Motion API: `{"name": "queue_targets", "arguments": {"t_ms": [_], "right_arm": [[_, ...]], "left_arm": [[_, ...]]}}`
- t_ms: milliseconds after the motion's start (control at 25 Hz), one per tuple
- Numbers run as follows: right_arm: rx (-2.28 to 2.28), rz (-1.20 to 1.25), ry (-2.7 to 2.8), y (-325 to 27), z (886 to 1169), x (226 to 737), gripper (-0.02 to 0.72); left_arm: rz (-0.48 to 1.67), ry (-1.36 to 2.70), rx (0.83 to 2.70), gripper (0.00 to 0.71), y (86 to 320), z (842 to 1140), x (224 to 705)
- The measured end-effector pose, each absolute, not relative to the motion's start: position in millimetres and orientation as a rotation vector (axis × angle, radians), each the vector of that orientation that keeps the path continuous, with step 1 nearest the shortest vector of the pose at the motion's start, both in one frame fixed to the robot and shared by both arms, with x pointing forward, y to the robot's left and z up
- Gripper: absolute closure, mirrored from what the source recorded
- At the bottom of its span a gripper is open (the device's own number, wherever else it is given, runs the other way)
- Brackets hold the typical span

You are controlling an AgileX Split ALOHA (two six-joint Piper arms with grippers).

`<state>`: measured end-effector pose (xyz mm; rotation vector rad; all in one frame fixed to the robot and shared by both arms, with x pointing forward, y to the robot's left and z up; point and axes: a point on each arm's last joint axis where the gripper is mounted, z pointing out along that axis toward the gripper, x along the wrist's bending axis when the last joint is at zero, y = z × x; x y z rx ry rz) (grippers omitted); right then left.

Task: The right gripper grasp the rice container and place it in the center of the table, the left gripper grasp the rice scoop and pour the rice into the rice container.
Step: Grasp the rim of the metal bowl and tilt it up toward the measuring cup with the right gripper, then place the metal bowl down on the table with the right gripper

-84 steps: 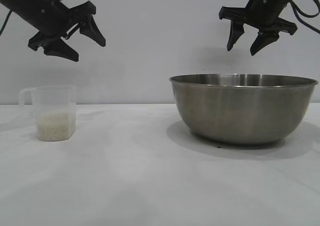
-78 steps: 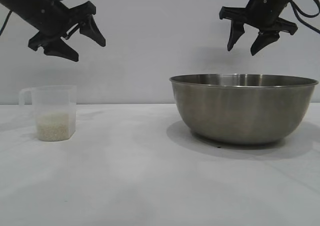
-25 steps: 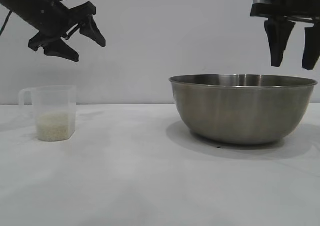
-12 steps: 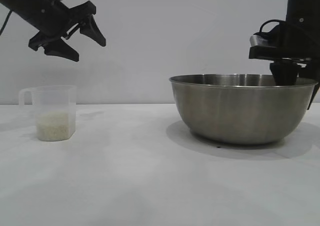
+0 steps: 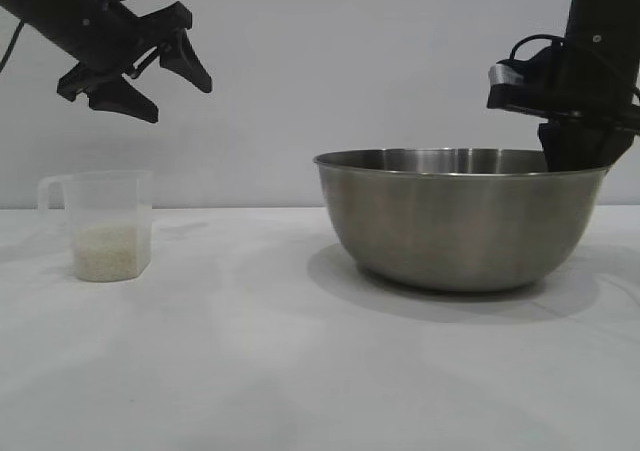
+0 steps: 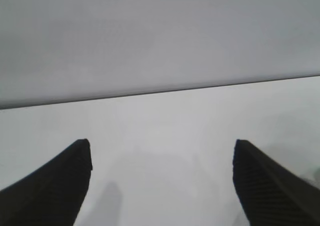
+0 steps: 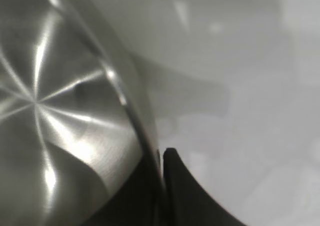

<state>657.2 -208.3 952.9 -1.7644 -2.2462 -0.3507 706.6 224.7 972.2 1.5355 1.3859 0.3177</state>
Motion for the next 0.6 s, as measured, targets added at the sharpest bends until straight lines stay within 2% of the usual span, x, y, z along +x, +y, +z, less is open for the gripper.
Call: {"name": "queue_targets", "arguments": {"t_ms": [240, 440, 600], "right_arm": [[-1.697, -0.444, -2.240, -190, 962, 654, 0.703], [-1.599, -0.438, -2.289, -159, 963, 644, 0.703], [-1.570, -0.435, -2.300, -149, 963, 641, 0.703]], "left_arm": [[0.315, 1.384, 1.536, 0.197, 224, 972, 706], [0.314, 1.383, 1.536, 0.197, 224, 972, 706], [0.314, 1.383, 1.536, 0.197, 224, 972, 706]]}}
